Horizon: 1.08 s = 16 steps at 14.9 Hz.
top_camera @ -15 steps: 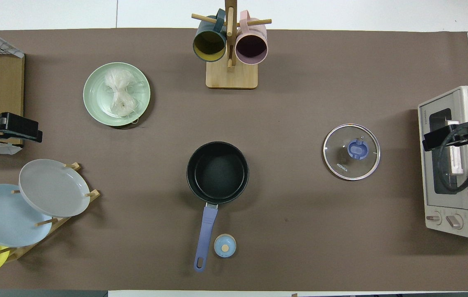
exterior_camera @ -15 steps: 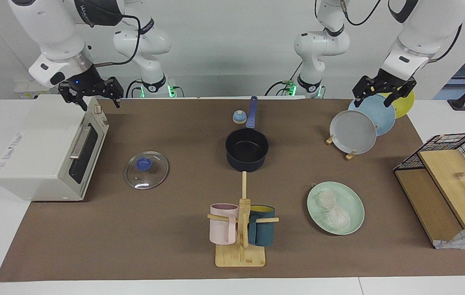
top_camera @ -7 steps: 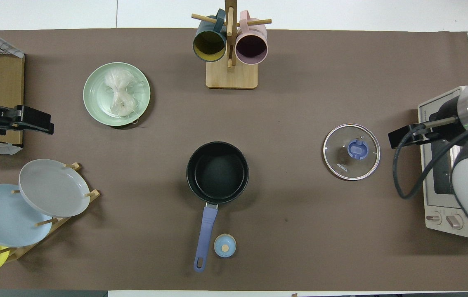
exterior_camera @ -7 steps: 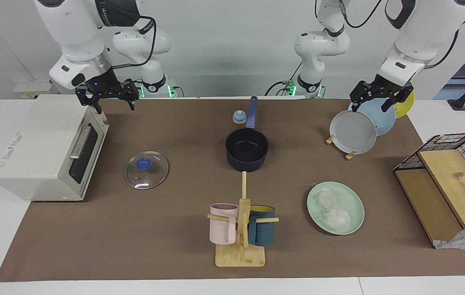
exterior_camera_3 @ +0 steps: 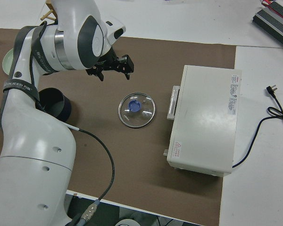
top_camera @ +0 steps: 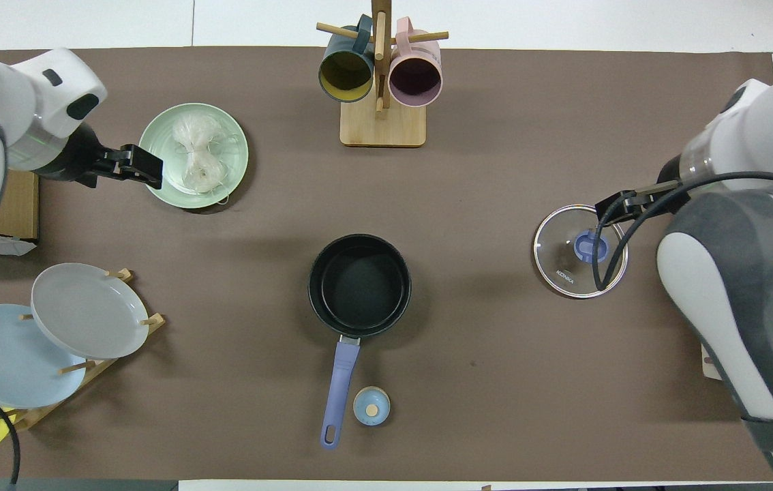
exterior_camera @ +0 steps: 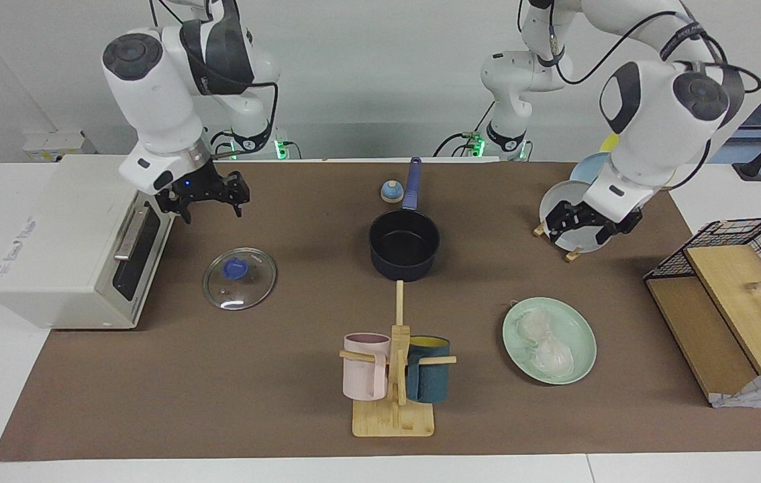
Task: Transfer vermicelli from plate to pot
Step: 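Reach the left gripper to the vermicelli while the right gripper reaches the lid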
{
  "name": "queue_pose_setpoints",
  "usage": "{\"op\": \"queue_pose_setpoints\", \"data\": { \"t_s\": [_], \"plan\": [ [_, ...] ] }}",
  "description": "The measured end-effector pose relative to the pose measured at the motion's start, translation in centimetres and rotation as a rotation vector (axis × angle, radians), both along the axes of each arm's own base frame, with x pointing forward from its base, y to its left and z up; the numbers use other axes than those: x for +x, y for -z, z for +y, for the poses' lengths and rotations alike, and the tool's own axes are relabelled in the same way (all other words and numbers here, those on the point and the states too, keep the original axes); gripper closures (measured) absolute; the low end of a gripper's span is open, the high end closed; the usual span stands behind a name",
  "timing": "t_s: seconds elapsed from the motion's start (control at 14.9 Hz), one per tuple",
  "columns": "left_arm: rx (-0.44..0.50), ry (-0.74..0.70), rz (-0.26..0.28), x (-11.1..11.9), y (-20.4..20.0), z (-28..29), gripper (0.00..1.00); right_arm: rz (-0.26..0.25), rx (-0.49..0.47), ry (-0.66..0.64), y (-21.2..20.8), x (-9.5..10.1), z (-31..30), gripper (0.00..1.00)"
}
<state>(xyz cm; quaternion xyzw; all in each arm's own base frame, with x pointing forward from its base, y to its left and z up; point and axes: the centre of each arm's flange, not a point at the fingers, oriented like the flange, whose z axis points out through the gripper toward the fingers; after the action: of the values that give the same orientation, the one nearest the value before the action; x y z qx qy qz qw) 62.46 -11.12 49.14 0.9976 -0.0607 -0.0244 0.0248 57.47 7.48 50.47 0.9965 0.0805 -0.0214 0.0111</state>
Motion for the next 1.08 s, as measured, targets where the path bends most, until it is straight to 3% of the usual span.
{"op": "queue_pose_setpoints", "data": {
  "t_s": [0.27,0.61,0.87,1.08],
  "plan": [
    [-0.018,-0.005,-0.041,3.4,6.8,-0.7,0.00,-0.014,0.005,-0.034,7.7,-0.3,0.5,0.00],
    [-0.022,-0.009,-0.094,5.8,13.0,-0.9,0.00,-0.065,0.014,-0.104,13.5,-1.8,-0.9,0.00],
    [-0.008,0.005,-0.130,6.7,15.5,-1.0,0.00,-0.081,0.016,-0.138,15.6,-2.5,-1.2,0.00],
    [-0.010,0.010,-0.139,6.7,15.7,-1.3,0.00,-0.059,0.016,-0.175,17.5,-2.7,-1.5,0.00]
  ]
}}
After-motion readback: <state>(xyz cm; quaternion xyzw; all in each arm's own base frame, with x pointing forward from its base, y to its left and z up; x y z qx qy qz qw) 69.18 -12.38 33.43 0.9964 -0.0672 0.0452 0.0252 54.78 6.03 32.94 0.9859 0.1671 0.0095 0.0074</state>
